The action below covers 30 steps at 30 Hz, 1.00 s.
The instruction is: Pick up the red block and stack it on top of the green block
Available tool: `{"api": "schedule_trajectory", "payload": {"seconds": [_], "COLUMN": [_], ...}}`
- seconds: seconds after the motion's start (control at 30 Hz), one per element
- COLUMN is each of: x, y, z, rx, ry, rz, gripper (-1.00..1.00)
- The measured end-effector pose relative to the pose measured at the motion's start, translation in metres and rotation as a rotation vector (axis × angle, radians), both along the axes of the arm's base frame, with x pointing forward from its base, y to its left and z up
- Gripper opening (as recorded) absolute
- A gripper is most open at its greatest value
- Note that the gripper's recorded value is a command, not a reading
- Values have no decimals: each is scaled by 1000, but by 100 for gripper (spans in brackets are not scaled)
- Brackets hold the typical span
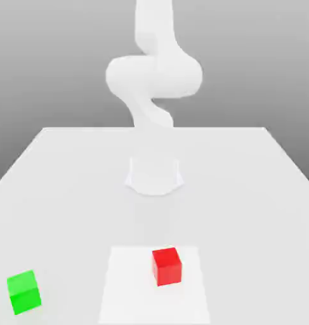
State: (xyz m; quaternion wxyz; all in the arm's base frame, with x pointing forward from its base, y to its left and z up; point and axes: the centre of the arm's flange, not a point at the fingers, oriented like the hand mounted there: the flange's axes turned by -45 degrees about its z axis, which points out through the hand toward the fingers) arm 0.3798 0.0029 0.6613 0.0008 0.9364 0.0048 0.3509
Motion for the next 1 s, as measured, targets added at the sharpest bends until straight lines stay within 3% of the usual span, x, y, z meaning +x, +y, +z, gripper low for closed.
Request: {"api": "schedule_trajectory", "payload": {"seconds": [0.13,0.3,0.47,0.63,0.83,0.87,1.0], "x": [45,67,57,18,10,9,9], "y": [6,12,18,23,23,23,23], "z": [-98,-216,-331,-434,-502,-512,-512], "rx": [-26,-50,-68,-80,-81,-80,-80], "ry": [153,331,507,681,713,714,714], "rz": [39,89,143,201,210,210,210], "gripper": [0,0,0,0,0,-100,-100]}}
